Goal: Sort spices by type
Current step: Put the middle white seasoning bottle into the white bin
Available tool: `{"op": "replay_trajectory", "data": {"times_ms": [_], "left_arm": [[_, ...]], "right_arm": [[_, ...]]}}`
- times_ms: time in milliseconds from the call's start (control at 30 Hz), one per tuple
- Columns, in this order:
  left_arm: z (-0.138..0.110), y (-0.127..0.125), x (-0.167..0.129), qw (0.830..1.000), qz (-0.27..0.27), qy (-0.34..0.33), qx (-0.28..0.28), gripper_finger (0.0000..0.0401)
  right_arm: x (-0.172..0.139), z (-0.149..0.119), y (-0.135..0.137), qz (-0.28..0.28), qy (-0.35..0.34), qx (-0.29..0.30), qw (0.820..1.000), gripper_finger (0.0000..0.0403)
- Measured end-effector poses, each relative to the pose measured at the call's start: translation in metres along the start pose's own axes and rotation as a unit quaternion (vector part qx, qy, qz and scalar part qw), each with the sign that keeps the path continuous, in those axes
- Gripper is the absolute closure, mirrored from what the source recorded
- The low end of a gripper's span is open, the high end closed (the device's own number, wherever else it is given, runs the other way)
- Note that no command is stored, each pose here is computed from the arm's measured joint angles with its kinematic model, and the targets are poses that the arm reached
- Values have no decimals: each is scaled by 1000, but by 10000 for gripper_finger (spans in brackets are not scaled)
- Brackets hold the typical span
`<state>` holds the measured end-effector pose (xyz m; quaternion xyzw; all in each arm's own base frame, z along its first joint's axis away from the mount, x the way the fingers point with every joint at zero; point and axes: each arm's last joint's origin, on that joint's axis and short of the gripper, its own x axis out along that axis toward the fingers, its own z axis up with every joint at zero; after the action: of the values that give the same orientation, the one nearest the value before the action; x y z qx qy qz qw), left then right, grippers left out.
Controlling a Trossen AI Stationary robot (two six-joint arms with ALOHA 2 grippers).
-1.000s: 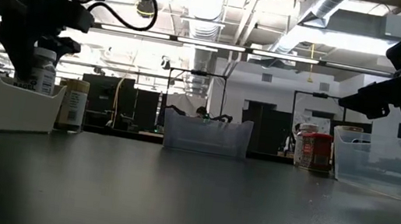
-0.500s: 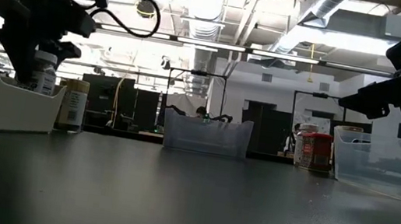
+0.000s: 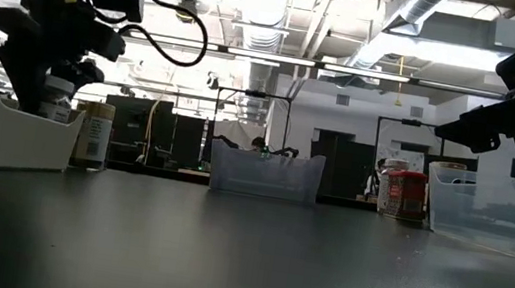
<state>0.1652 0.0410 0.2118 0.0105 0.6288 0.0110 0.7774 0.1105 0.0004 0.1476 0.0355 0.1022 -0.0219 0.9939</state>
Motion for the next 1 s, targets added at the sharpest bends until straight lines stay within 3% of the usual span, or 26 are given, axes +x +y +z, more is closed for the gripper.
{"op": "replay_trajectory", "data": {"times_ms": [667, 1000], "left_arm": [[1, 0, 0, 1000, 5, -4, -12, 172], [1, 0, 0, 1000, 5, -3, -11, 128]], "right_arm": [[0, 0, 0, 0, 0, 0, 1000, 108], [0, 0, 0, 0, 0, 0, 1000, 108]]}}
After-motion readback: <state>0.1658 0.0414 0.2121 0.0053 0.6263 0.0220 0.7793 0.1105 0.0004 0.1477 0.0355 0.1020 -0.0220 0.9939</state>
